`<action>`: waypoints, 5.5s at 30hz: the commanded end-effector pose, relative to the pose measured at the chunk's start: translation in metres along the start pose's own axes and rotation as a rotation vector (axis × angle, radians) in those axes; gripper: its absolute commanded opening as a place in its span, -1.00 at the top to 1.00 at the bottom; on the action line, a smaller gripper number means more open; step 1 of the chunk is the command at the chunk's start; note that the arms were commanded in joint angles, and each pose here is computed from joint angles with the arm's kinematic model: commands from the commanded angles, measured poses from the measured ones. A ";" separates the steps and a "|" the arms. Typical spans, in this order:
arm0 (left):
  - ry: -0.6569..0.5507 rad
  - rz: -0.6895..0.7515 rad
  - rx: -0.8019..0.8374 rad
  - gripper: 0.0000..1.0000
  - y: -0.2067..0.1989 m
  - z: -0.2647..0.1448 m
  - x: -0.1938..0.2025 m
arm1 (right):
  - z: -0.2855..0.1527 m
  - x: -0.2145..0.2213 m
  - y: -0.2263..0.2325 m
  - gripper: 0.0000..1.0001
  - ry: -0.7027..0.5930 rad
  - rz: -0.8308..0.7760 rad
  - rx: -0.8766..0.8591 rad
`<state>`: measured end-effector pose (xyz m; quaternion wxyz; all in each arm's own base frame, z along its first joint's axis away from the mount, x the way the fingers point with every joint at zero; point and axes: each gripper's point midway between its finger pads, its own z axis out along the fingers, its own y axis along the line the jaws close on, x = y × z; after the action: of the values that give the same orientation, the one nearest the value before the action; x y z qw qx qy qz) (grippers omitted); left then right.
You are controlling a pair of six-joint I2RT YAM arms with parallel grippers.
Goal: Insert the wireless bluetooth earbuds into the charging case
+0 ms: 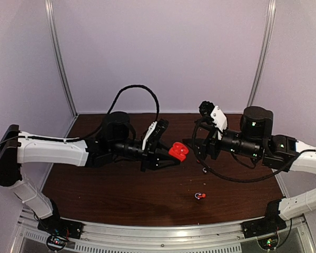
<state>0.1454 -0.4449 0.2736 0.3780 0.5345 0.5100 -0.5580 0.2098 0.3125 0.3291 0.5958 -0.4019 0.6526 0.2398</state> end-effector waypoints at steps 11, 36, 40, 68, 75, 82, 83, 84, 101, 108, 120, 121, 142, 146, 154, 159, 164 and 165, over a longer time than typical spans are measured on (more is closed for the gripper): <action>-0.093 0.312 -0.042 0.95 -0.017 -0.023 -0.010 | -0.022 -0.025 0.010 -0.91 -0.163 0.084 -0.079; -0.090 0.320 -0.167 0.97 -0.006 -0.061 0.015 | 0.035 0.194 -0.109 -0.58 0.651 0.282 0.215; -0.084 0.310 -0.173 0.97 -0.004 -0.064 0.019 | 0.040 0.229 -0.115 -0.51 0.780 0.285 0.214; -0.094 0.304 -0.181 0.98 0.000 -0.069 0.024 | 0.065 0.319 -0.122 -0.50 0.953 0.449 0.139; -0.094 0.306 -0.182 0.98 0.001 -0.071 0.023 | 0.075 0.324 -0.102 -0.37 0.944 0.503 0.040; -0.095 0.300 -0.187 0.98 0.002 -0.072 0.022 | 0.072 0.310 -0.084 -0.24 0.900 0.593 0.006; -0.095 0.300 -0.185 0.98 0.002 -0.072 0.022 | 0.071 0.309 -0.081 -0.23 0.900 0.599 0.004; -0.096 0.299 -0.184 0.98 0.002 -0.072 0.022 | 0.072 0.306 -0.078 -0.23 0.895 0.600 0.000; -0.085 0.285 -0.191 0.98 0.006 -0.070 0.019 | 0.073 0.276 -0.020 -0.14 0.880 0.610 -0.125; -0.087 0.286 -0.197 0.98 0.006 -0.071 0.016 | 0.069 0.255 -0.053 -0.11 0.896 0.485 0.007; -0.072 0.282 -0.207 0.98 0.009 -0.071 0.016 | 0.066 0.277 -0.090 0.10 1.007 0.419 0.062; -0.071 0.282 -0.206 0.98 0.009 -0.071 0.016 | 0.066 0.279 -0.089 0.13 1.012 0.422 0.061; -0.060 0.270 -0.200 0.98 0.012 -0.068 0.023 | 0.074 0.299 -0.063 0.34 1.070 0.439 -0.012; -0.060 0.270 -0.201 0.98 0.011 -0.068 0.023 | 0.076 0.303 -0.059 0.36 1.083 0.431 -0.016; -0.057 0.269 -0.207 0.98 0.011 -0.070 0.024 | 0.076 0.307 -0.058 0.50 1.097 0.424 -0.015; -0.055 0.267 -0.222 0.98 0.012 -0.071 0.025 | 0.077 0.307 -0.059 0.56 1.096 0.419 -0.013; -0.054 0.267 -0.230 0.98 0.013 -0.072 0.024 | 0.075 0.310 -0.057 0.53 1.114 0.407 -0.006; -0.054 0.269 -0.232 0.98 0.014 -0.072 0.024 | 0.075 0.312 -0.057 0.53 1.123 0.398 -0.001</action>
<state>0.1656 -0.3762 0.2420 0.5016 0.5411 0.4932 -0.4607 0.3075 0.2649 0.0264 0.1038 -0.3313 0.9301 0.1201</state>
